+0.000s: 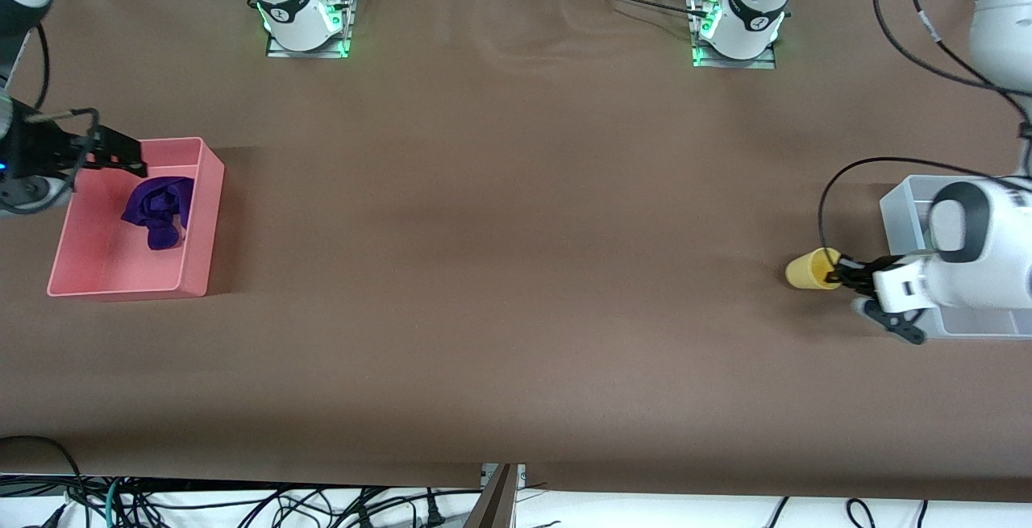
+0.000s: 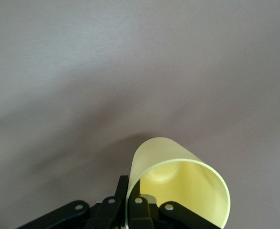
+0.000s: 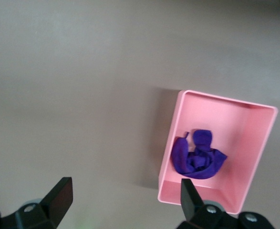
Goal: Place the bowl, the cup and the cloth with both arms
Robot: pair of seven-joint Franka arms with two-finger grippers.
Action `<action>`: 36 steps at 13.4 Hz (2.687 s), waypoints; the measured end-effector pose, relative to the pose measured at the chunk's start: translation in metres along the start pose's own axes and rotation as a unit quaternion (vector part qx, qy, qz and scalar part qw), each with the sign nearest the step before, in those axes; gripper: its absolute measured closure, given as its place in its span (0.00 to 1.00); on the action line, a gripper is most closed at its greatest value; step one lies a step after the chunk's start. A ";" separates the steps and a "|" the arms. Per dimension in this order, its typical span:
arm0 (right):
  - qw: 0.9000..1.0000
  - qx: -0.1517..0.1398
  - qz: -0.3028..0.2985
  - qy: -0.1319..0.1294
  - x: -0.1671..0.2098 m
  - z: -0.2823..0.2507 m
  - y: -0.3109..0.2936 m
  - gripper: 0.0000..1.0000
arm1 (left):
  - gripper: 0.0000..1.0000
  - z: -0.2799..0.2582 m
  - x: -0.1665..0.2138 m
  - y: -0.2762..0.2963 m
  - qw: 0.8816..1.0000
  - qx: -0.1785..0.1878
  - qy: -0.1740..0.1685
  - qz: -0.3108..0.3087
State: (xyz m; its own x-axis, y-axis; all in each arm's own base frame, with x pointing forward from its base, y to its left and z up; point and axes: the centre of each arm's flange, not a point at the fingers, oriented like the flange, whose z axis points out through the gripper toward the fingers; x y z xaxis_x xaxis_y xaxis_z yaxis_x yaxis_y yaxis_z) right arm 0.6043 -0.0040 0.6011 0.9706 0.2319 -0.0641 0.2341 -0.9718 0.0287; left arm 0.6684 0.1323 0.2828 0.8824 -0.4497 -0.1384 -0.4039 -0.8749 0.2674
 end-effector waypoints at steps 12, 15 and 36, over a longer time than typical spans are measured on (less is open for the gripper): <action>0.995 0.019 0.093 -0.012 -0.013 -0.007 -0.002 0.00 | 0.96 -0.039 -0.217 -0.190 0.991 0.092 -0.073 0.066; 0.995 0.019 0.094 -0.016 -0.012 -0.004 0.001 0.00 | 0.96 0.003 -0.231 -0.203 0.992 0.086 -0.061 0.068; 0.995 0.020 0.096 -0.017 -0.012 -0.002 0.003 0.00 | 0.00 -0.203 -0.028 0.143 0.993 0.112 -0.030 -0.027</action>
State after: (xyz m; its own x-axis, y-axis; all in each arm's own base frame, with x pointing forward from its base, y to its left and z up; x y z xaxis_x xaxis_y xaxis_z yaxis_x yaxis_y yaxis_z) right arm 0.5936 -0.0093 0.6041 0.9946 0.0408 -0.0956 0.0415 -0.9991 0.0048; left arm 0.6352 0.0559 0.5188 0.8911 -0.4044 -0.2062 -0.4054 -0.9133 0.0391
